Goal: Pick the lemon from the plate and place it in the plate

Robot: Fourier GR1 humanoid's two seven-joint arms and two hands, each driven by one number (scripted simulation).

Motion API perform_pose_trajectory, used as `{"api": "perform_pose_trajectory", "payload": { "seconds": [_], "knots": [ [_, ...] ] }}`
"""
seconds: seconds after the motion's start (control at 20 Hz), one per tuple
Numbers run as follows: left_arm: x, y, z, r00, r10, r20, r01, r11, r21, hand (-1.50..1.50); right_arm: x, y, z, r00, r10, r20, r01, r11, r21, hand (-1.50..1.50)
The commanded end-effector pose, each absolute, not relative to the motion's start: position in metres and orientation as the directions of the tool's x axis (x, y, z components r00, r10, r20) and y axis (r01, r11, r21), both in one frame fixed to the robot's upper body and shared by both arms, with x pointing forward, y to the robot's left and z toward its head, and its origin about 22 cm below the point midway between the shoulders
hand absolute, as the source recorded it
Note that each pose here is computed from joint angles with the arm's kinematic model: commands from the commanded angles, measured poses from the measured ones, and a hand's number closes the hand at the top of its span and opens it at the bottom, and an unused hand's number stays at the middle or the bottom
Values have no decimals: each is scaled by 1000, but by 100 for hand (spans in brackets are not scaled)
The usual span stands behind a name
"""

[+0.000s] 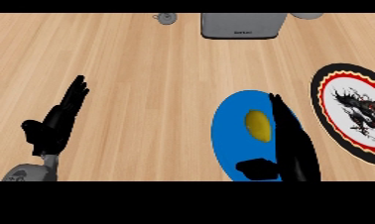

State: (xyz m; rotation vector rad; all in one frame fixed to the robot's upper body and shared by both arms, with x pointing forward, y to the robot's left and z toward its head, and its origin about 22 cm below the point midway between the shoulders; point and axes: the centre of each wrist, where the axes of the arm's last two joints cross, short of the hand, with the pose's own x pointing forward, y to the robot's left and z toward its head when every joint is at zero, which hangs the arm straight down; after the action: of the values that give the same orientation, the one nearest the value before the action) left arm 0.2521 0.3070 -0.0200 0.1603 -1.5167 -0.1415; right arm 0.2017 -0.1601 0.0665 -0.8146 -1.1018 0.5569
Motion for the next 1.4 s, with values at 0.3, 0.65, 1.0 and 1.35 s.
{"api": "perform_pose_trajectory", "payload": {
  "seconds": [0.3,0.65,1.0,1.35],
  "knots": [
    [251,294,-14,37,-183,982,-12,983,184,0,223,-155,62,508,788,349,-155,482,-862,-150],
    [254,299,-15,56,-185,981,2,983,185,0,242,-157,49,518,772,368,-192,524,-830,-150],
    [253,301,-28,49,-198,979,-12,980,199,0,263,-174,5,546,786,288,-212,463,-861,-150],
    [243,314,-35,49,-182,982,-10,983,183,0,252,-176,-21,535,787,307,-227,484,-845,-150]
  ]
}}
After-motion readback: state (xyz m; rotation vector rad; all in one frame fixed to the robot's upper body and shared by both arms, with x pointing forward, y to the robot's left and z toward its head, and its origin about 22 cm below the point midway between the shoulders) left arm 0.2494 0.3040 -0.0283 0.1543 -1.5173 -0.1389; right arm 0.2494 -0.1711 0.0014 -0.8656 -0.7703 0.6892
